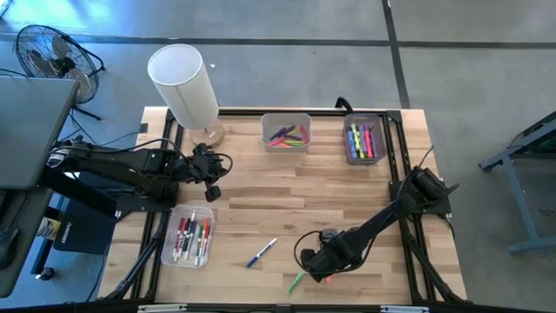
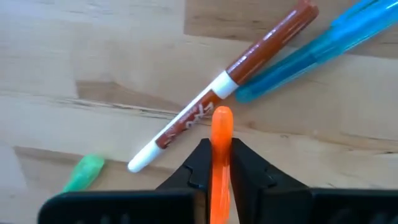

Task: Pick & Place Markers
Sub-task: Put the orange pen into the white bin, then put the light blue marker pen into the transparent bin, then put the green pen into the white bin

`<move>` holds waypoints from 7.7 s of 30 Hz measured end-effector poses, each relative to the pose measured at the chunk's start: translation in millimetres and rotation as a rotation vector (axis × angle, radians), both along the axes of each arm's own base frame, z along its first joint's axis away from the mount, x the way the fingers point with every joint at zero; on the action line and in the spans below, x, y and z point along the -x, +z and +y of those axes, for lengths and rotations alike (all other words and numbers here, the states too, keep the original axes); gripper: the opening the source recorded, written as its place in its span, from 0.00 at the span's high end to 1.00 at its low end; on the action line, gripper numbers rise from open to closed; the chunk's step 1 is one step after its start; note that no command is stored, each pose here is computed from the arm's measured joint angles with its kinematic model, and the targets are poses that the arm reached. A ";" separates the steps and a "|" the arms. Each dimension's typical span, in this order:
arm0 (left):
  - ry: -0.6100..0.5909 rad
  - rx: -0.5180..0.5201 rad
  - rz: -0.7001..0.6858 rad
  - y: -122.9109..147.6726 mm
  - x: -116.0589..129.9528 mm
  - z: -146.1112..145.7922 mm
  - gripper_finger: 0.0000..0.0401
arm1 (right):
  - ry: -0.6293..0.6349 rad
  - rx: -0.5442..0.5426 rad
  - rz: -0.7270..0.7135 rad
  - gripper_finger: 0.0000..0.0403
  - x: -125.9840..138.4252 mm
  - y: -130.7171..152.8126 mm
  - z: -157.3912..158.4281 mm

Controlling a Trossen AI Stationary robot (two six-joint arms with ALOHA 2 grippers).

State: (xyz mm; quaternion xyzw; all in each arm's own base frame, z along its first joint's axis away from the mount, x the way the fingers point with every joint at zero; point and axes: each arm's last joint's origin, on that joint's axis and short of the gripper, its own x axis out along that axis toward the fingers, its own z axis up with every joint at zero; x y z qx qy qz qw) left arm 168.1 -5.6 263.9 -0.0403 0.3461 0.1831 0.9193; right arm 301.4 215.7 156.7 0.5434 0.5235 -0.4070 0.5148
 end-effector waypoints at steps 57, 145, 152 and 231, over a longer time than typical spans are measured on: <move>0.048 0.124 -0.107 -9.5 -40.4 -5.1 0.80 | 0.470 0.630 -0.398 0.65 -31.1 61.0 -417.5; 0.354 0.483 0.709 -82.3 -193.7 -170.7 0.95 | 0.583 0.590 -0.942 0.69 167.8 111.0 -175.8; 0.325 0.485 0.659 -42.1 -180.3 -163.3 0.95 | 0.580 0.593 -0.945 0.69 167.6 111.3 -175.8; 0.039 0.419 0.245 -9.2 -139.7 -140.2 1.00 | 0.892 0.693 -0.887 0.72 158.1 103.4 -168.7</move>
